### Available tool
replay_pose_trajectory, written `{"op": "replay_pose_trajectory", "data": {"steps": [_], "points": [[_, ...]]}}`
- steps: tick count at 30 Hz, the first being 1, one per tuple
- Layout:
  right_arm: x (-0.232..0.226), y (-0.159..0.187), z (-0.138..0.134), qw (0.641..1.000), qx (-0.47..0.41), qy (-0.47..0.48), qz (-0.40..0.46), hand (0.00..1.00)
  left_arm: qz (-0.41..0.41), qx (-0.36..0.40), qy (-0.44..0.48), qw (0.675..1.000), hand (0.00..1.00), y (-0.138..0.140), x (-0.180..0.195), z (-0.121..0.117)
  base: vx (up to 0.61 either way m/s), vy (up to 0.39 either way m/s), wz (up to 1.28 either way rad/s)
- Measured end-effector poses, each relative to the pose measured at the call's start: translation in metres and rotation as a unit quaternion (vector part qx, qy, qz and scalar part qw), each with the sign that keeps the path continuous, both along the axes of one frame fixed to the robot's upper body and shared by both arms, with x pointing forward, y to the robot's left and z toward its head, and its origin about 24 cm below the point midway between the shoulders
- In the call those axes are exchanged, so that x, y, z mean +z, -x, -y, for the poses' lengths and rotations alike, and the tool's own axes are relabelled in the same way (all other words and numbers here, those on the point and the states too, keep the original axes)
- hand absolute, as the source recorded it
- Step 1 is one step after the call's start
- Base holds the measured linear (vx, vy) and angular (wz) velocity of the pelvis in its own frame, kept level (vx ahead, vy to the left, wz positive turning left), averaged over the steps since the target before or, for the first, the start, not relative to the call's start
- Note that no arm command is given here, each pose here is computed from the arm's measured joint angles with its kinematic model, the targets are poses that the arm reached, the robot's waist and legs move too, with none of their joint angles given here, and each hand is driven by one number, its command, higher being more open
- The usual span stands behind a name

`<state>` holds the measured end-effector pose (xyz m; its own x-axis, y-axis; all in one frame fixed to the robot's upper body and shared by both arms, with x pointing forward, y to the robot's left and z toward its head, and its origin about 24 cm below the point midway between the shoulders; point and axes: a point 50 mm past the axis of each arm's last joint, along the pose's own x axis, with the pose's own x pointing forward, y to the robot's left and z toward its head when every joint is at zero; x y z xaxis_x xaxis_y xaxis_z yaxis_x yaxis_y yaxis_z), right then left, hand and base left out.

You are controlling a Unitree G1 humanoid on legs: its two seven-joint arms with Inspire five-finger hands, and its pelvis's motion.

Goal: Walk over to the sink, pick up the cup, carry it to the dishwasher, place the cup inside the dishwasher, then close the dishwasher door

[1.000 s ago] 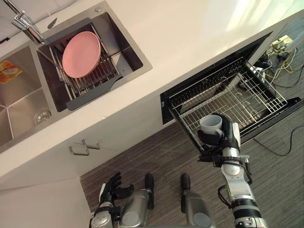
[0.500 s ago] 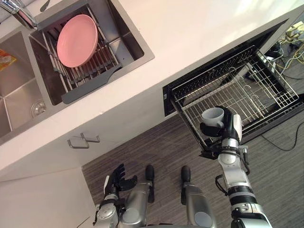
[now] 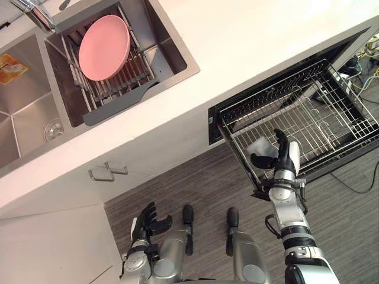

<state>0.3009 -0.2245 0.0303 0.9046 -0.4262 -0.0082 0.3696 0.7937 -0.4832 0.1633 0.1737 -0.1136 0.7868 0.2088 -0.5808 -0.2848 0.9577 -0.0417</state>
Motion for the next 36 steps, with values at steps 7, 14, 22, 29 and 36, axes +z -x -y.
{"op": "replay_pose_trajectory", "data": {"steps": [7,14,22,29,36], "points": [[-0.005,0.013,-0.002,1.000,-0.006,-0.004,0.002,0.90,-0.003,0.000,0.000,1.000,0.90,0.001,-0.001,0.000,0.01,0.006,0.02],[0.011,0.030,-0.003,0.998,-0.020,0.012,0.058,0.90,-0.019,-0.004,-0.006,1.000,0.90,0.006,-0.005,-0.002,0.00,0.001,0.00],[0.012,0.052,-0.006,0.997,-0.027,0.004,0.078,0.90,-0.041,-0.018,-0.029,0.999,0.90,0.013,-0.010,-0.010,-0.01,-0.001,-0.01],[0.017,0.067,-0.010,0.995,-0.012,-0.004,0.103,0.90,-0.074,-0.027,-0.040,0.996,0.90,0.023,-0.017,-0.013,0.01,-0.002,0.00],[0.021,0.089,-0.026,0.991,0.048,-0.050,0.119,0.90,-0.104,-0.020,-0.038,0.994,0.90,0.038,-0.025,-0.016,0.05,-0.005,-0.03]]}}
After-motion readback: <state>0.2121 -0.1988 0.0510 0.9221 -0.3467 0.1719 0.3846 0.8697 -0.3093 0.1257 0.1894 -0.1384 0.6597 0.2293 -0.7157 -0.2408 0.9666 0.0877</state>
